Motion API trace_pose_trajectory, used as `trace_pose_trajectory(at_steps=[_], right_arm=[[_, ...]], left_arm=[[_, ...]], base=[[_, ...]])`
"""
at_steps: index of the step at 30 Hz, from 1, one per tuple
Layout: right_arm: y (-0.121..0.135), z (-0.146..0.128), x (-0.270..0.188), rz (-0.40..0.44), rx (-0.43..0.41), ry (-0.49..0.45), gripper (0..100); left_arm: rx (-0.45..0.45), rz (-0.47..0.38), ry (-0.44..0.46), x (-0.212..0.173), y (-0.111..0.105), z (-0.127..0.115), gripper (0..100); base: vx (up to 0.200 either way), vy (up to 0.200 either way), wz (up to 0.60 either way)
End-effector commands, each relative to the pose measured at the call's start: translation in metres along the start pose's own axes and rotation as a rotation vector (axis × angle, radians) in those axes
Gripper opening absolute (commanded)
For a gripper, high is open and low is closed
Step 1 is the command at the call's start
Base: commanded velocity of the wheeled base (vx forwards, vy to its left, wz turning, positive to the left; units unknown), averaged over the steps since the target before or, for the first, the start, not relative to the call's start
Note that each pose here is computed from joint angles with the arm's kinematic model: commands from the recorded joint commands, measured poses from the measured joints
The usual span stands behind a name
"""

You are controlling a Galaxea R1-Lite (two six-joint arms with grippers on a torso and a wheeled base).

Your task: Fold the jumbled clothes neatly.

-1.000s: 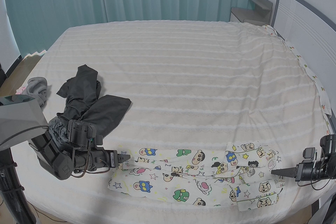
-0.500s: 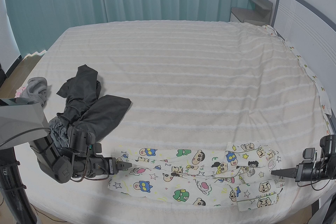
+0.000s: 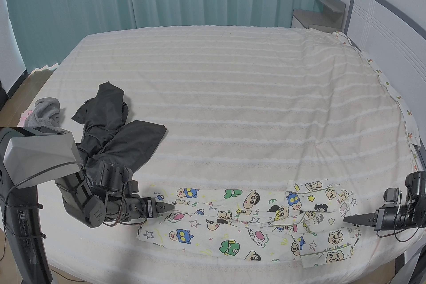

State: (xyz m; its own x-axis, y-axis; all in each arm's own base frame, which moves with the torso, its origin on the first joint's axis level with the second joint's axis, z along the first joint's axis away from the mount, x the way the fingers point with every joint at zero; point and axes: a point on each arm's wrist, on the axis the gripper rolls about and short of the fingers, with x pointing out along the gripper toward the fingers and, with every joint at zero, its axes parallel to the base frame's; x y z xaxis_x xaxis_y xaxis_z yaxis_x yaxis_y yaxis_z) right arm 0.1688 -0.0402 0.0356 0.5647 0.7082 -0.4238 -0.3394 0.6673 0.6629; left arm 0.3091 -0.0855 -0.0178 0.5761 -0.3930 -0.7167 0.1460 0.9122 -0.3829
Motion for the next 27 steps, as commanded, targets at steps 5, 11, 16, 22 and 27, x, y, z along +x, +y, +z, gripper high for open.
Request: trace_pose_trajectory(at_steps=[5,11,16,22,27], right_arm=[[-0.001,0.0,0.001,0.002,0.005,0.003,100],[-0.001,-0.001,0.001,0.002,0.005,0.004,100],[-0.001,-0.001,0.001,0.004,0.006,0.004,100],[0.002,-0.002,0.0,0.042,0.005,0.0,100],[0.001,-0.002,0.0,0.043,0.008,0.0,100]], left_arm=[[-0.039,-0.02,0.003,0.008,-0.008,0.0,100],[-0.036,-0.028,0.02,0.008,-0.013,-0.005,0],[-0.037,-0.028,0.027,0.006,-0.014,-0.007,0],[-0.086,-0.034,0.01,-0.008,-0.018,-0.005,0],[-0.089,-0.034,0.01,-0.02,-0.019,-0.009,0]], base=[[0.0,0.0,0.0],[0.0,0.0,0.0],[0.0,0.0,0.0],[0.0,0.0,0.0],[0.0,0.0,0.0]])
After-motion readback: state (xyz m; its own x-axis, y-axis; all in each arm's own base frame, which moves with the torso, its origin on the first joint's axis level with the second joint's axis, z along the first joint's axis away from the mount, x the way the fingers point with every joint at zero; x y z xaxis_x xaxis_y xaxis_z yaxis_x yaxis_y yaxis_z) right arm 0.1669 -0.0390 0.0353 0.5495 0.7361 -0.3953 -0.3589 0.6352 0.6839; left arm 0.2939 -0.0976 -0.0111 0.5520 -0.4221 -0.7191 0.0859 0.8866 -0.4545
